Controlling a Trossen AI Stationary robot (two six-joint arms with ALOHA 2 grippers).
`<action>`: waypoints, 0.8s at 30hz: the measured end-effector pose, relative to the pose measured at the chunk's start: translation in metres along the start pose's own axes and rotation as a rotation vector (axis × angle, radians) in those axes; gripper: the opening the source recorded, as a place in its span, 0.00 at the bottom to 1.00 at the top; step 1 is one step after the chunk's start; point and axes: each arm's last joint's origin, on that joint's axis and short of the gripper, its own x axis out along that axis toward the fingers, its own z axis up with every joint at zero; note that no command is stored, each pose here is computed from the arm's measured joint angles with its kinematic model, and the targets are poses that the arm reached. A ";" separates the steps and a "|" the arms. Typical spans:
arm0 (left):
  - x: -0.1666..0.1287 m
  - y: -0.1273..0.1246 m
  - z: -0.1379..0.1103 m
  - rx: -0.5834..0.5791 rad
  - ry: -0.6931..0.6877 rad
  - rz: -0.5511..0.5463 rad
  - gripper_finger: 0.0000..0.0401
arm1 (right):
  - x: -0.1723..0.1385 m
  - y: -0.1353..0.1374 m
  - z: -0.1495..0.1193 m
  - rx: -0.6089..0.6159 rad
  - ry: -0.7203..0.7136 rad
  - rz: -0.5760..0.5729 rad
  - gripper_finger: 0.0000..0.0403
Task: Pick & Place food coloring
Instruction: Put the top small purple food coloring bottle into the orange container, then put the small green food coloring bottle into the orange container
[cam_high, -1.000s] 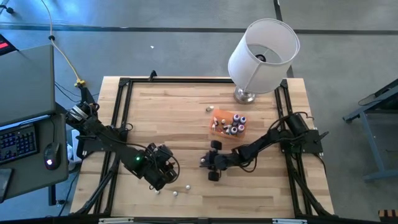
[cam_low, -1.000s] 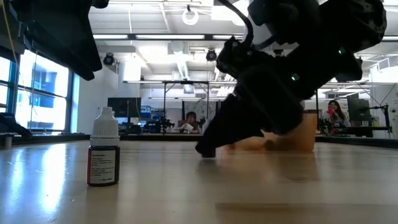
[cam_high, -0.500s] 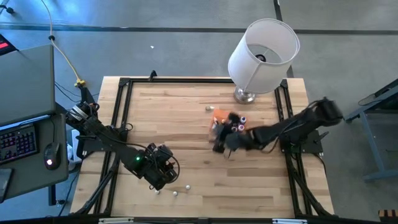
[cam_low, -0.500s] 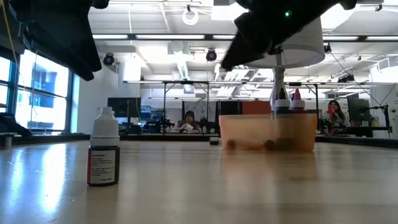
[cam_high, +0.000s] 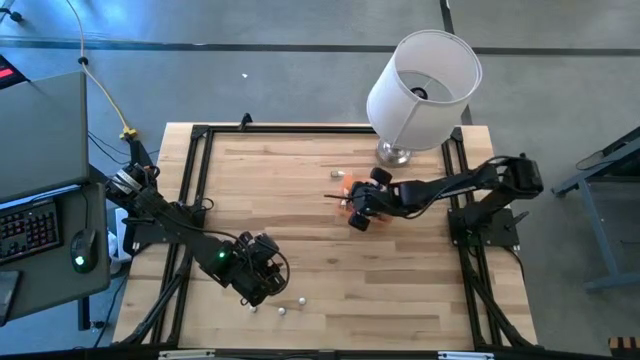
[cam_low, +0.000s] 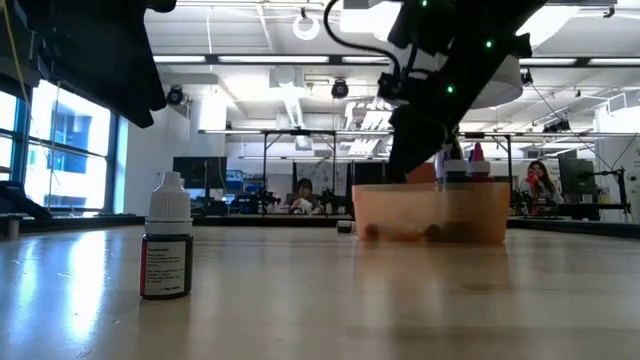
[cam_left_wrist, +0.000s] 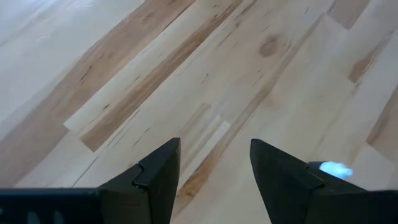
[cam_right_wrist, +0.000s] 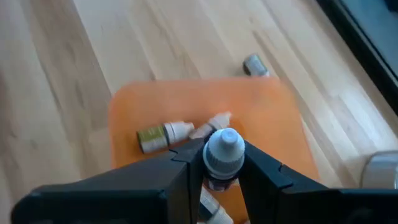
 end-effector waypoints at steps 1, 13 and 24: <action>0.000 0.000 0.000 -0.002 -0.001 -0.003 0.48 | 0.001 0.000 -0.001 -0.006 0.011 -0.004 0.22; 0.023 0.008 0.018 0.075 -0.187 0.166 0.48 | -0.024 0.000 0.012 -0.023 -0.079 0.039 0.29; 0.098 0.059 0.122 0.479 -0.050 0.159 0.48 | -0.118 0.033 0.014 0.006 -0.214 0.462 0.29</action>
